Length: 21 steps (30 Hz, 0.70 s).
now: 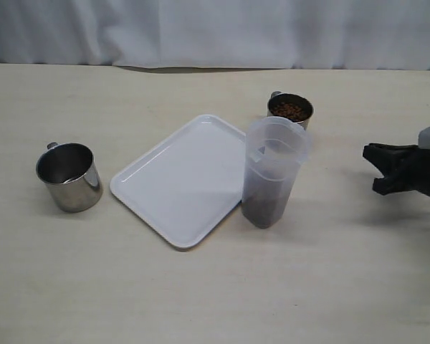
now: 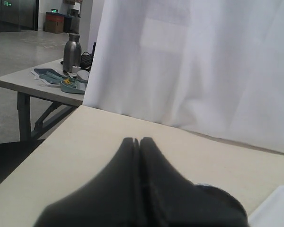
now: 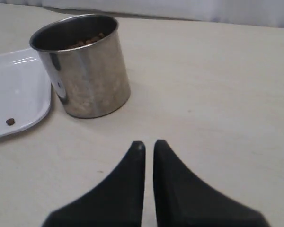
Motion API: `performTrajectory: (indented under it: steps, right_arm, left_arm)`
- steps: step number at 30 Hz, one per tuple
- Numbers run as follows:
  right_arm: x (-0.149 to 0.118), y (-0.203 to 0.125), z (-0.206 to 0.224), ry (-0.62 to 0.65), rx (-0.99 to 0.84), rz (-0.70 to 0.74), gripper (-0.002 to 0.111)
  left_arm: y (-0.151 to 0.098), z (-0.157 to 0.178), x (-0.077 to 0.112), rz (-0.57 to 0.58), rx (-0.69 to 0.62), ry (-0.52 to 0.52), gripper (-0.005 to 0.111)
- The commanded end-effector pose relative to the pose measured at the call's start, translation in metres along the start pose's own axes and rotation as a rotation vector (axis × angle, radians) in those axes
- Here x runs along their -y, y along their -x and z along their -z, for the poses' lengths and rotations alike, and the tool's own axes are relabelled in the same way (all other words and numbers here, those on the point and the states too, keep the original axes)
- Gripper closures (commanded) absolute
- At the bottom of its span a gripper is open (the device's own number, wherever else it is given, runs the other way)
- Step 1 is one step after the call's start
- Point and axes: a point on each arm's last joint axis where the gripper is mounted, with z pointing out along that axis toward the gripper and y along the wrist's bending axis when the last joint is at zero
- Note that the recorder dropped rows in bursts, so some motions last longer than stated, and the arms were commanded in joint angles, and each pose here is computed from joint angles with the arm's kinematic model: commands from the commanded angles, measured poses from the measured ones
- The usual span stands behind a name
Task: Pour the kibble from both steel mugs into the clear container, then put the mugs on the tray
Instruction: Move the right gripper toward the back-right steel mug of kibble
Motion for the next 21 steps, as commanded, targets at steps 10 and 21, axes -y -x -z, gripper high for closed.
performTrajectory:
  steps: [10,21]
  right_arm:
    - [-0.019,0.002,-0.064,0.074,0.069,0.008,0.05]
    - [-0.025,0.001,-0.072,0.046,0.038,0.166,0.024]
  left_arm:
    - [0.0,0.0,0.0,0.002,0.001,0.003,0.107]
    - [0.0,0.0,0.0,0.002,0.001,0.003,0.107]
